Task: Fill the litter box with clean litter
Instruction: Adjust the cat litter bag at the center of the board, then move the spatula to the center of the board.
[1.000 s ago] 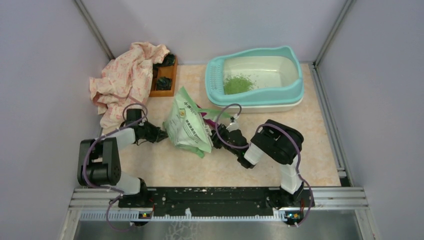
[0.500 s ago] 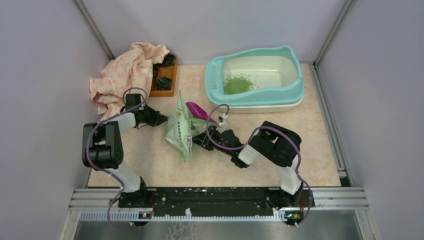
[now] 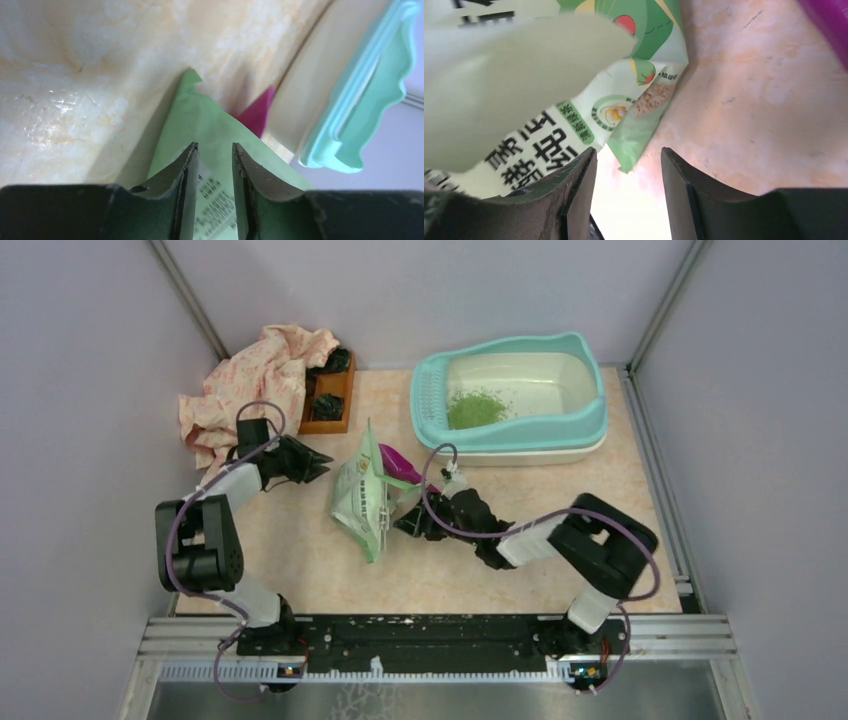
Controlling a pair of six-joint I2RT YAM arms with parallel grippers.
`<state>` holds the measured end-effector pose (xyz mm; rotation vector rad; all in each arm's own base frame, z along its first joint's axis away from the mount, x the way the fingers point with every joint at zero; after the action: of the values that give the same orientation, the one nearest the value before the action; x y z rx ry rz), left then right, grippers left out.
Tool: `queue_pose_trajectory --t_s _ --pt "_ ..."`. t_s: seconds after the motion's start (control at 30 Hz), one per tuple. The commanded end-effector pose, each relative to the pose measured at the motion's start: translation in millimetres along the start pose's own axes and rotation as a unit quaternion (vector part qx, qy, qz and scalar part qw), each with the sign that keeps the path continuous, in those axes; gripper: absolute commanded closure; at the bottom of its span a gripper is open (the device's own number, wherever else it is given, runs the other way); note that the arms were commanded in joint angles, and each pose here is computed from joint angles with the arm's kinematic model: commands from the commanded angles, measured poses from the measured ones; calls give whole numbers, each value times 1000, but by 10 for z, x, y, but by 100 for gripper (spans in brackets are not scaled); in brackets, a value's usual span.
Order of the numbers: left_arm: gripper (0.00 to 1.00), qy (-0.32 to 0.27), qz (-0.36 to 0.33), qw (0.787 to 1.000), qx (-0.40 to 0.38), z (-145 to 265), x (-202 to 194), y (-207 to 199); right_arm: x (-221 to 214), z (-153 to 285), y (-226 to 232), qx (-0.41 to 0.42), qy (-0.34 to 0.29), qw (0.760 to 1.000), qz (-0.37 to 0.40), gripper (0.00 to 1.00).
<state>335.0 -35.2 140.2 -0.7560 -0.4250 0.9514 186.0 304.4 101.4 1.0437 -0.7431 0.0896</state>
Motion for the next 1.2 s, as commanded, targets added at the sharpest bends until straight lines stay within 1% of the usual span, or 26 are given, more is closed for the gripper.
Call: queue_pose_trajectory --t_s 0.0,0.1,0.2,0.33,0.4,0.43,0.47,0.5,0.6,0.8,0.93,1.03,1.13,1.17 --pt "62 -6 -44 998 -49 346 14 -183 274 334 94 -68 48 981 173 49" --pt "60 -9 -66 995 -73 531 24 -290 518 547 92 -126 65 960 241 48" --pt "53 -13 -97 991 -93 692 -1 -389 715 640 50 -157 70 941 292 47" --pt "39 -25 -143 983 -115 887 -51 -491 770 510 -54 -169 125 907 366 43" --pt "35 -29 -168 976 -134 998 -85 -548 790 422 -124 -183 131 895 386 41" --pt "32 -28 -177 974 -141 1042 -100 -569 800 384 -159 -188 132 890 394 41" --pt "22 -26 -187 971 -149 1087 -117 -592 800 341 -196 -193 137 886 399 41" --pt "3 -26 -197 968 -156 1129 -128 -611 809 300 -218 -197 137 884 401 41" --pt "1 -28 -213 963 -161 1261 -160 -668 828 173 -266 -198 130 881 409 40" --pt "1 -45 -230 958 -163 1487 -256 -696 931 -13 -274 -199 87 879 424 40" --pt "1 -50 -234 957 -161 1550 -310 -666 986 -140 -253 -181 61 884 427 40" --pt "1 -52 -234 958 -157 1559 -327 -635 1010 -270 -262 -169 55 886 429 40" --pt "1 -49 -234 958 -157 1561 -349 -603 1010 -391 -309 -163 59 886 429 44" --pt "1 -48 -233 958 -158 1559 -355 -595 1007 -419 -326 -161 62 887 429 48"
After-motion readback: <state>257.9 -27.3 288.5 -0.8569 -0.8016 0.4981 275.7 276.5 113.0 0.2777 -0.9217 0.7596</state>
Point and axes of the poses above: each gripper's point midway between its finger pads, its own z axis back along the fingers, its own y axis along the line the jaws close on, x = y × z, the point moved 9 cm from there along z, back along the fingers, and after that the axes turned 8 degrees about z, right-handed, at the moved point
